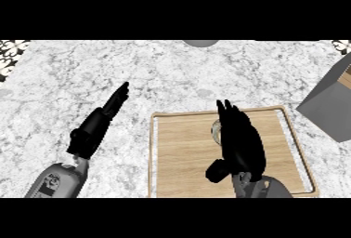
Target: Pick the cupcake from the tray and place it in the cardboard box
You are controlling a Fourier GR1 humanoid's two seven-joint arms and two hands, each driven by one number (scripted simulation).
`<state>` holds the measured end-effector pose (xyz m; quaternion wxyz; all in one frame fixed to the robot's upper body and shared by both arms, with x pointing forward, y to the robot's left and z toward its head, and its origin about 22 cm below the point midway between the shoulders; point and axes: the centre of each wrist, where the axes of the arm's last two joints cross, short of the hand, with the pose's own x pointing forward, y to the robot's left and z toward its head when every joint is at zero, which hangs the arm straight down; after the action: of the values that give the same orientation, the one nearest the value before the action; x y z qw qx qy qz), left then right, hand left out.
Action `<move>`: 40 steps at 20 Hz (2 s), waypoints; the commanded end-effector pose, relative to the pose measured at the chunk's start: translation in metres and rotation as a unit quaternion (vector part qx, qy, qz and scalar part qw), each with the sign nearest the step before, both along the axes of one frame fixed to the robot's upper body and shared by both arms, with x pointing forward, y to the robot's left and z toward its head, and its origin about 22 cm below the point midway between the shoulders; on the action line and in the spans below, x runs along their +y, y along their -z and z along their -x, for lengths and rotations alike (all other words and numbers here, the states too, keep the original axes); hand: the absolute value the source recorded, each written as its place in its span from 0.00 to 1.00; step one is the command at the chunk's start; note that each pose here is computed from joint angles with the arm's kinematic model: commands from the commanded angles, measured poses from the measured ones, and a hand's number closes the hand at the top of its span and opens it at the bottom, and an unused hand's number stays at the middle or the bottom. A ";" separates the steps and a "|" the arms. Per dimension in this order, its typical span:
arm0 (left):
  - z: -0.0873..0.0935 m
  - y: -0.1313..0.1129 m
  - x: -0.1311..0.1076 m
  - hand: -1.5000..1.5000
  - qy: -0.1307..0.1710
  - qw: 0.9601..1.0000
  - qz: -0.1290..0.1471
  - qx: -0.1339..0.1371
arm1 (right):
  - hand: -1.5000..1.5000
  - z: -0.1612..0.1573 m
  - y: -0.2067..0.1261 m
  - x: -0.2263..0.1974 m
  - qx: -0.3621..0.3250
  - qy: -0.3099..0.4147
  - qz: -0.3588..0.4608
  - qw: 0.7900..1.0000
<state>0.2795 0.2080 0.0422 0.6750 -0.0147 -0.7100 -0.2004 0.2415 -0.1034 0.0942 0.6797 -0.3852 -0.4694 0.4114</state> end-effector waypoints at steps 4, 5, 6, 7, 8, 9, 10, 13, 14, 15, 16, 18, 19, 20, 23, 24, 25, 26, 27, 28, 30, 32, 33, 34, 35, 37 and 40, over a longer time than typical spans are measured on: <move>0.008 -0.005 -0.009 0.50 -0.004 1.000 -0.005 -0.003 | 0.00 0.001 0.014 -0.018 0.047 0.019 0.018 0.999; -0.002 -0.010 0.012 0.50 -0.005 1.000 0.005 0.001 | 0.00 -0.007 0.035 -0.013 0.052 0.026 0.028 0.998; -0.016 -0.004 0.001 0.50 -0.007 1.000 0.003 0.000 | 0.00 -0.014 0.018 0.011 0.054 0.017 0.030 0.998; -0.006 -0.003 0.008 0.50 0.002 1.000 -0.005 -0.001 | 0.00 -0.013 0.030 0.008 0.051 0.021 0.023 0.998; 0.009 -0.005 -0.017 0.50 -0.001 1.000 0.007 0.002 | 0.00 -0.019 0.023 -0.004 0.063 0.018 0.026 0.998; 0.002 -0.003 -0.004 0.50 0.005 1.000 -0.003 0.006 | 0.00 -0.016 0.021 -0.002 0.057 0.018 0.017 0.998; -0.006 0.007 0.010 0.50 0.004 1.000 0.004 0.004 | 0.00 -0.005 0.042 0.002 0.059 0.023 0.027 0.998; -0.004 0.001 0.011 0.50 0.003 1.000 0.002 -0.004 | 0.00 -0.019 0.028 0.004 0.067 0.014 0.037 0.997; 0.004 0.002 -0.014 0.50 0.002 1.000 -0.003 -0.002 | 0.00 -0.021 0.033 0.006 0.073 0.018 0.036 0.996; -0.001 0.005 -0.007 0.50 0.003 1.000 0.002 0.001 | 0.00 -0.022 0.045 0.008 0.072 0.020 0.045 0.996; -0.011 -0.004 0.008 0.50 -0.001 1.000 0.004 0.005 | 0.00 -0.005 0.049 0.006 0.065 0.022 0.046 0.997; 0.016 0.009 0.005 0.50 0.000 1.000 0.000 -0.004 | 0.00 -0.008 0.056 -0.018 0.081 0.024 0.063 0.994; 0.009 -0.006 -0.011 0.50 0.000 1.000 0.002 0.003 | 0.00 -0.018 0.064 0.013 0.060 0.031 0.056 0.996; -0.001 0.009 -0.004 0.50 -0.002 1.000 -0.001 0.001 | 0.00 -0.020 0.064 0.000 0.074 0.023 0.068 0.995; 0.002 0.003 0.001 0.50 0.002 1.000 -0.001 -0.003 | 0.00 -0.030 0.086 -0.014 0.072 0.030 0.051 0.996; -0.003 -0.006 0.013 0.50 -0.004 1.000 0.006 0.004 | 1.00 -0.027 0.058 -0.009 0.075 0.025 0.046 0.996; -0.016 -0.001 0.006 0.50 -0.001 1.000 0.005 -0.005 | 1.00 -0.014 0.065 0.000 0.082 0.017 0.049 0.995; -0.005 0.003 -0.009 0.50 0.002 1.000 -0.002 -0.001 | 1.00 -0.020 0.077 -0.002 0.074 0.017 0.055 0.996; -0.014 -0.009 0.008 0.50 0.006 1.000 0.004 -0.001 | 1.00 -0.032 0.059 -0.015 0.078 0.013 0.068 0.995; -0.005 0.006 -0.010 0.50 0.004 1.000 0.003 0.000 | 1.00 -0.031 0.052 -0.018 0.078 0.003 0.067 0.995; -0.004 0.002 -0.005 0.50 0.006 1.000 0.007 0.001 | 1.00 -0.020 0.061 -0.014 0.054 0.001 0.075 0.996; 0.004 0.008 -0.003 0.50 0.002 1.000 0.002 -0.002 | 1.00 -0.039 0.071 -0.007 0.050 0.003 0.090 0.995; -0.007 -0.013 0.002 0.50 0.001 1.000 0.002 -0.010 | 1.00 -0.034 0.069 -0.018 0.035 -0.002 0.091 0.995; -0.003 -0.011 -0.003 0.50 0.002 1.000 -0.003 -0.014 | 1.00 -0.027 0.069 -0.013 0.017 -0.003 0.102 0.995; 0.005 0.009 -0.006 0.50 -0.004 1.000 0.006 0.001 | 1.00 -0.015 0.063 -0.074 0.015 -0.095 0.095 0.991; 0.001 0.006 0.002 0.50 -0.013 1.000 0.003 0.006 | 1.00 -0.005 0.057 -0.083 0.021 -0.229 0.098 0.968; -0.002 0.003 0.002 0.50 -0.010 1.000 0.005 -0.001 | 1.00 0.001 0.049 -0.084 0.009 -0.345 0.099 0.933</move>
<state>0.2809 0.2078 0.0396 0.6773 -0.0122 -0.7095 -0.1942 0.2518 -0.1706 0.0419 0.5454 -0.3328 -0.4973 0.5869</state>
